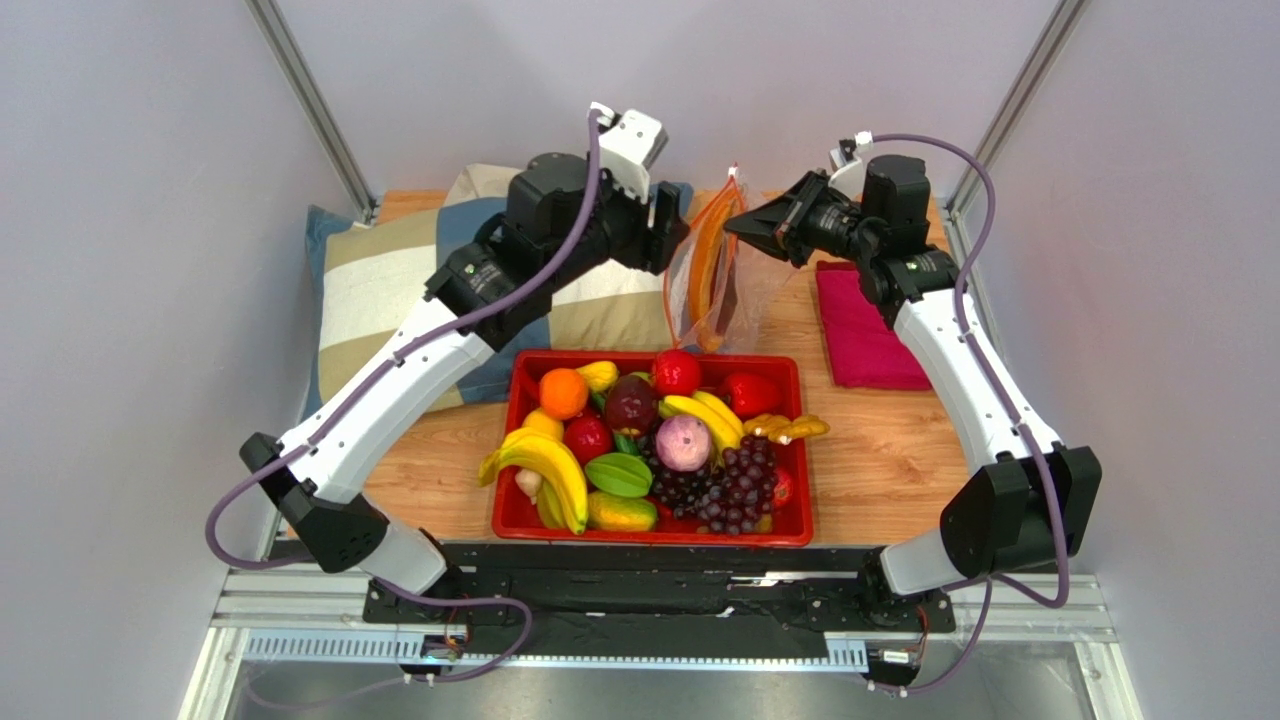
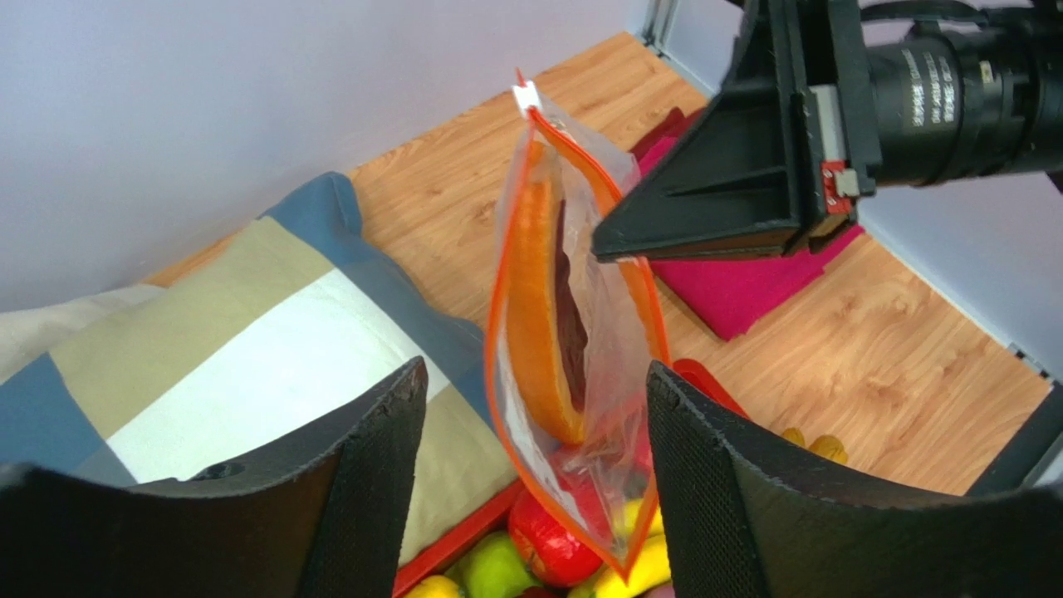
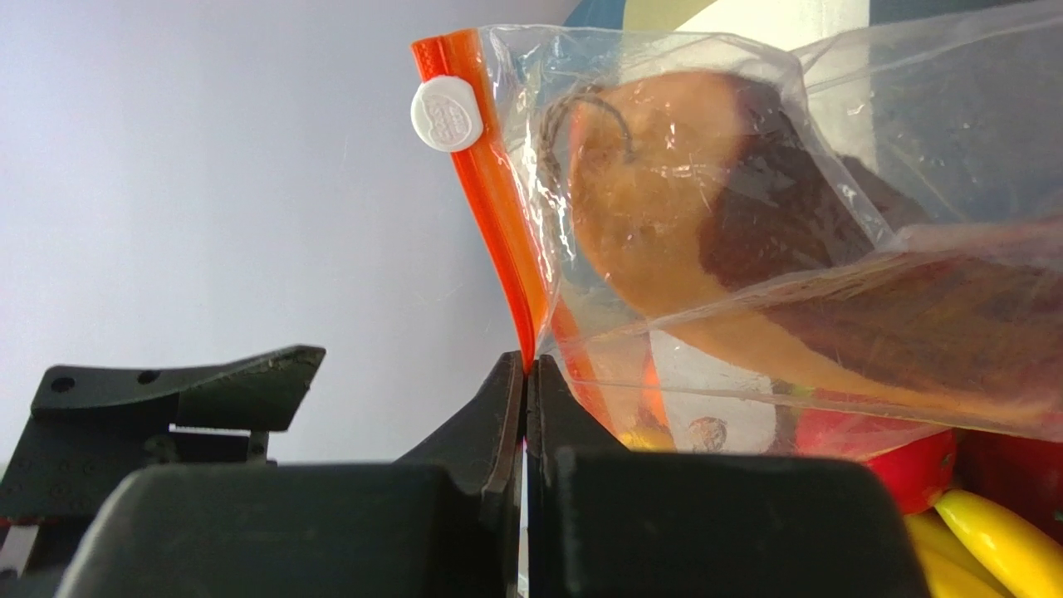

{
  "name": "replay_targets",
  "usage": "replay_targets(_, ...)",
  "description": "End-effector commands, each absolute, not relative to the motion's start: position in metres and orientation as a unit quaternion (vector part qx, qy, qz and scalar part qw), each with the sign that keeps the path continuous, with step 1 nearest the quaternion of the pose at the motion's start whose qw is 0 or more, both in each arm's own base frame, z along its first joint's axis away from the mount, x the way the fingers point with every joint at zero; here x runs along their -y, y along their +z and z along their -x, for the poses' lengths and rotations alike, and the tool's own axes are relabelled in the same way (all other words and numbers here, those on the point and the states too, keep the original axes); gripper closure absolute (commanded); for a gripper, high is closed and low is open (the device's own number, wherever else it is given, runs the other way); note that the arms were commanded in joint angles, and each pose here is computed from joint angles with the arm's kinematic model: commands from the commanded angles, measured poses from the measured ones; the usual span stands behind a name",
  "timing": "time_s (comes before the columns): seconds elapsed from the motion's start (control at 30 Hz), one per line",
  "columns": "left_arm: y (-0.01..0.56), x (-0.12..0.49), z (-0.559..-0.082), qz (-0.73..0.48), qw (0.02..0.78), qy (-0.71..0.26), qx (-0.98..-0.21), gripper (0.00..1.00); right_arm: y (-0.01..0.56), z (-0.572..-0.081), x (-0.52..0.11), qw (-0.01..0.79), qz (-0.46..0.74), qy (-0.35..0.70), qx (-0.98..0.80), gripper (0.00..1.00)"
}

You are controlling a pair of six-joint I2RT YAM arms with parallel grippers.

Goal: Place the food in the zip-top bag and seal the zipper
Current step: Place the fake food in the zipper food storage bag, then adjust the zipper food storage bag at the center of the board.

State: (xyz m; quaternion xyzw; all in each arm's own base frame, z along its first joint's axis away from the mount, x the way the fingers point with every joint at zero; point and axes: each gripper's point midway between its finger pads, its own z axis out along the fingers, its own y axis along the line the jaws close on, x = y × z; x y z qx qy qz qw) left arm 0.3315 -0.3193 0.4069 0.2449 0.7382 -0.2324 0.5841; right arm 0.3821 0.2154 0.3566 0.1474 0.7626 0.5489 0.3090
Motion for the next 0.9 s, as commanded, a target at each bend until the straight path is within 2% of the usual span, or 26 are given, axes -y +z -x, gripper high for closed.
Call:
replay_targets(0.0,0.389,0.314,-0.344,-0.261,0.547,-0.25,-0.755,0.35,0.39,-0.382,-0.218,0.329,-0.121,0.578,-0.737,1.0)
replay_targets(0.13,0.377,0.332,-0.344,-0.309,0.512,-0.279,-0.751,0.36,0.392,-0.381,-0.218,0.328,-0.121,0.58,-0.736,1.0)
replay_targets(0.33,0.352,0.347,-0.342,-0.326,0.462,-0.299,-0.769,0.32,0.393,-0.383,-0.217,0.329,-0.121,0.581,-0.735,1.0)
replay_targets(0.43,0.336,0.342,-0.357,-0.302,0.457,-0.266,-0.794,0.44,0.394,-0.383,-0.213,0.331,-0.122,0.579,-0.735,1.0)
replay_targets(0.53,0.34,0.344,-0.361,-0.3,0.463,-0.266,-0.791,0.67,0.392,-0.386,-0.205,0.337,-0.124,0.569,-0.739,1.0)
replay_targets(0.57,0.346,0.345,-0.362,-0.3,0.467,-0.269,-0.787,0.83,0.394,-0.388,-0.203,0.341,-0.123,0.566,-0.741,1.0)
replay_targets(0.67,0.357,0.348,-0.364,-0.3,0.478,-0.273,-0.779,1.0,0.386,-0.387,-0.195,0.337,-0.122,0.546,-0.757,1.0)
replay_targets(0.73,0.363,0.348,-0.364,-0.304,0.485,-0.276,-0.772,0.95,0.381,-0.387,-0.191,0.339,-0.118,0.537,-0.763,1.0)
replay_targets(0.77,0.364,0.348,-0.364,-0.304,0.488,-0.277,-0.77,0.79,0.379,-0.386,-0.19,0.336,-0.119,0.535,-0.766,1.0)
replay_targets(0.83,0.377,0.346,-0.365,-0.296,0.513,-0.277,-0.757,0.6,0.377,-0.384,-0.19,0.332,-0.117,0.536,-0.768,1.0)
replay_targets(0.87,0.372,0.346,-0.366,-0.298,0.511,-0.277,-0.757,0.43,0.376,-0.385,-0.19,0.33,-0.117,0.536,-0.768,1.0)
